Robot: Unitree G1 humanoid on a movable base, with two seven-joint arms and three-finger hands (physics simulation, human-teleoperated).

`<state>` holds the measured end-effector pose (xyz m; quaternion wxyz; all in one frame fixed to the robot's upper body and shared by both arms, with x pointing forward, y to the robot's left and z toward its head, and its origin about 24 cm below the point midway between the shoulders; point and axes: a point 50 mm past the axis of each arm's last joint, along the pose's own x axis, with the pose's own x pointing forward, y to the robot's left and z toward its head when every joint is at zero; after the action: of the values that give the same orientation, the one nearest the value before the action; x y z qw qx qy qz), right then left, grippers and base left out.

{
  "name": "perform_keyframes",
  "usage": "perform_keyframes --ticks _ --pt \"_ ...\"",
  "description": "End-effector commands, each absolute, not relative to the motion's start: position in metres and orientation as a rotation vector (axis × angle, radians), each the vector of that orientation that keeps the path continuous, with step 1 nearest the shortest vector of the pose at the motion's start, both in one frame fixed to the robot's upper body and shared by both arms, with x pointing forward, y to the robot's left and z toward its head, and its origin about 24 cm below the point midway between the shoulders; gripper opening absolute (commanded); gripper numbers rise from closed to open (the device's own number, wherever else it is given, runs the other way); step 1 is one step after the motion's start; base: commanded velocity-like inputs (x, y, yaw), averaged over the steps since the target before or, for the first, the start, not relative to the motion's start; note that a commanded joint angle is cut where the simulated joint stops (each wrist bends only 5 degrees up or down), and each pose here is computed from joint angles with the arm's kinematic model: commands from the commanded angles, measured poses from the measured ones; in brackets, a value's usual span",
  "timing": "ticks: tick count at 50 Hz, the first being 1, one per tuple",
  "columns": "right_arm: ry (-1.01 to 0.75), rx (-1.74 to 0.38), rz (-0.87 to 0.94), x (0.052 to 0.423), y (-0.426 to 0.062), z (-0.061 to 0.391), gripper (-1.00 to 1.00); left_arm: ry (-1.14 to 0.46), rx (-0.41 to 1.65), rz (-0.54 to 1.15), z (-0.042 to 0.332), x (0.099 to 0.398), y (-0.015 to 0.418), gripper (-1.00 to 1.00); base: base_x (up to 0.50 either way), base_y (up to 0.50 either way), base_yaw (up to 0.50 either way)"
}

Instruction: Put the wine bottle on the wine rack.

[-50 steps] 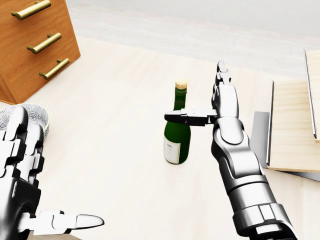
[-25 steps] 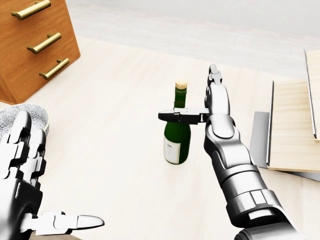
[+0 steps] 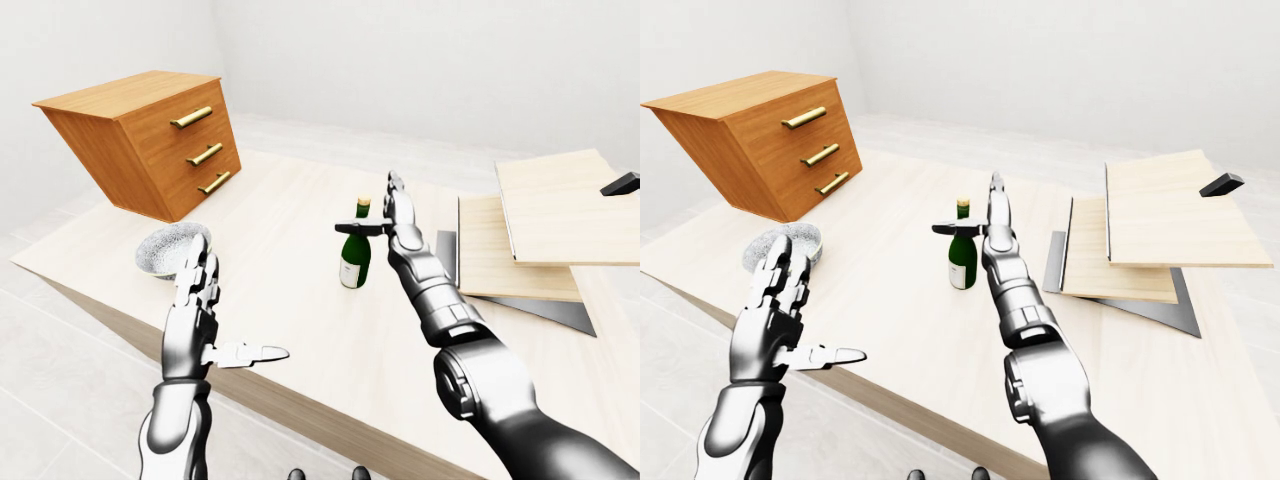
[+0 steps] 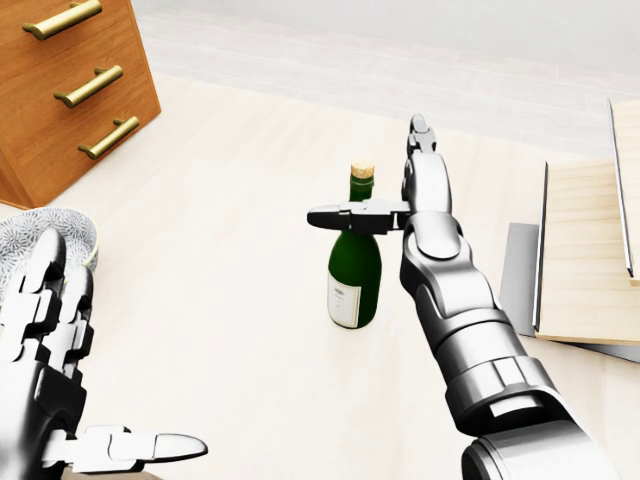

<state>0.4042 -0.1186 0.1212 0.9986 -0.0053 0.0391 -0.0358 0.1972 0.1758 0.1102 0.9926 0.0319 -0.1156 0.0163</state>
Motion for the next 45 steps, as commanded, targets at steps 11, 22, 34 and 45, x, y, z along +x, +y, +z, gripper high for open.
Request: perform_keyframes --ticks 11,22,34,45 --pt "0.083 -0.019 -0.063 0.407 -0.110 0.125 1.00 -0.240 0.065 0.042 0.112 0.195 0.179 1.00 0.00 0.00 0.00" --pt "0.077 -0.022 -0.055 0.408 -0.107 0.128 1.00 -0.213 0.059 0.051 0.106 0.195 0.182 1.00 0.00 0.00 0.00" --pt "0.069 -0.017 -0.050 0.408 -0.106 0.130 -0.65 -0.204 0.054 0.051 0.104 0.195 0.182 1.00 0.00 0.00 0.00" --pt "0.066 -0.018 -0.048 0.408 -0.106 0.129 -1.00 -0.198 0.051 0.051 0.103 0.195 0.182 1.00 0.00 0.00 0.00"
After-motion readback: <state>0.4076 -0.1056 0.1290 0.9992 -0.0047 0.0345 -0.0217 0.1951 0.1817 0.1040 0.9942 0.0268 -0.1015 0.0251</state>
